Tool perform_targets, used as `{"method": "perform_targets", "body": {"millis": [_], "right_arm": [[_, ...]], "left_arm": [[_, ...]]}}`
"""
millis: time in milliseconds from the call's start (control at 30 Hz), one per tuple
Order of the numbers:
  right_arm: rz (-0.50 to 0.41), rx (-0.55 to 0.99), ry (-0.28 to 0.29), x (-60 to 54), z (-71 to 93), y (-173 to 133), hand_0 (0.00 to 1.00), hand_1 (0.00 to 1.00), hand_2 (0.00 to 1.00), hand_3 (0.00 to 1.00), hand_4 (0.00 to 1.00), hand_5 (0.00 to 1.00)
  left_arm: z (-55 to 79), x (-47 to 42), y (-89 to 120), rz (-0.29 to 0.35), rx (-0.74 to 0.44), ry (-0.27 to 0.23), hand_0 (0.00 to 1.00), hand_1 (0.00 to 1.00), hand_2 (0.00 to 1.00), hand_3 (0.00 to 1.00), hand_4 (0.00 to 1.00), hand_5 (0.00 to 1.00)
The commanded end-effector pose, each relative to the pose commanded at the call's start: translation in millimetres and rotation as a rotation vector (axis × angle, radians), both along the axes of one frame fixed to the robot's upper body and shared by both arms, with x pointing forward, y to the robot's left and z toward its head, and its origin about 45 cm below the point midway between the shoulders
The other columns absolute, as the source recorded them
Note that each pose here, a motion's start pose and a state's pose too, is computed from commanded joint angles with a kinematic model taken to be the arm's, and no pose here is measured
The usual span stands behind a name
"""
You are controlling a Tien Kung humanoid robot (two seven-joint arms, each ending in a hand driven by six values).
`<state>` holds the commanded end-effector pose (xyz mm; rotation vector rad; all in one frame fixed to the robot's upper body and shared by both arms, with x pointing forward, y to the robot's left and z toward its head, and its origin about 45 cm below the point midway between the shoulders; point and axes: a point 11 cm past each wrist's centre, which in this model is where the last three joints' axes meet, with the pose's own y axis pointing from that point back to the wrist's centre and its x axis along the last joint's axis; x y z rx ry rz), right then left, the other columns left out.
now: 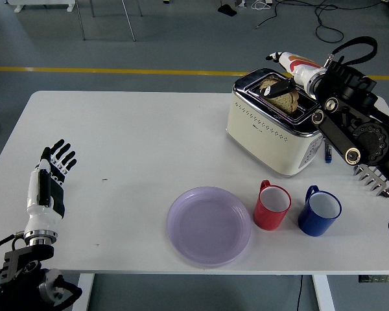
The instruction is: Push plate across desktop,pick up the break from the machine,place the break in the plate
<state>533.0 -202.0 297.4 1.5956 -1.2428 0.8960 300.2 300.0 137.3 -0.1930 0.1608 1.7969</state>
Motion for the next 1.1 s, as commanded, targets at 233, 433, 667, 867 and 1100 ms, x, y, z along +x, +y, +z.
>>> {"method": "perform_targets", "body": {"millis": [233, 433, 667, 867, 1100], "right_arm": [[-0.051, -0.035, -0.028, 5.7, -0.7, -5, 0.844, 0.763, 0.743, 0.840, 0.868, 0.385], [-0.091, -0.095, -0.012, 8.5, -9.1, -8, 0.739, 0.721, 0.688, 0.821, 0.869, 0.385], [-0.106, -0.126, 0.011, 8.6, -16.9, -6, 0.623, 0.673, 0.646, 0.796, 0.863, 0.376], [-0.134, -0.188, -0.002, 9.0, -18.6, -12, 0.469, 0.577, 0.563, 0.709, 0.824, 0.312], [-0.142, -0.207, 0.018, 8.1, -23.3, -15, 0.363, 0.485, 0.491, 0.638, 0.716, 0.176]], "left_arm": [[3.1, 1.9, -5, -0.012, -0.001, -0.010, 0.764, 0.778, 0.817, 0.785, 0.515, 0.954], [3.5, 2.8, -5, -0.012, 0.003, -0.009, 0.762, 0.775, 0.818, 0.777, 0.507, 0.940], [4.5, 4.0, -6, -0.011, 0.002, -0.014, 0.760, 0.775, 0.818, 0.768, 0.498, 0.935], [4.6, 4.6, -9, -0.019, 0.004, -0.015, 0.761, 0.772, 0.816, 0.764, 0.494, 0.928], [6.2, 6.6, -10, -0.017, 0.000, -0.022, 0.760, 0.770, 0.817, 0.759, 0.489, 0.923]]}}
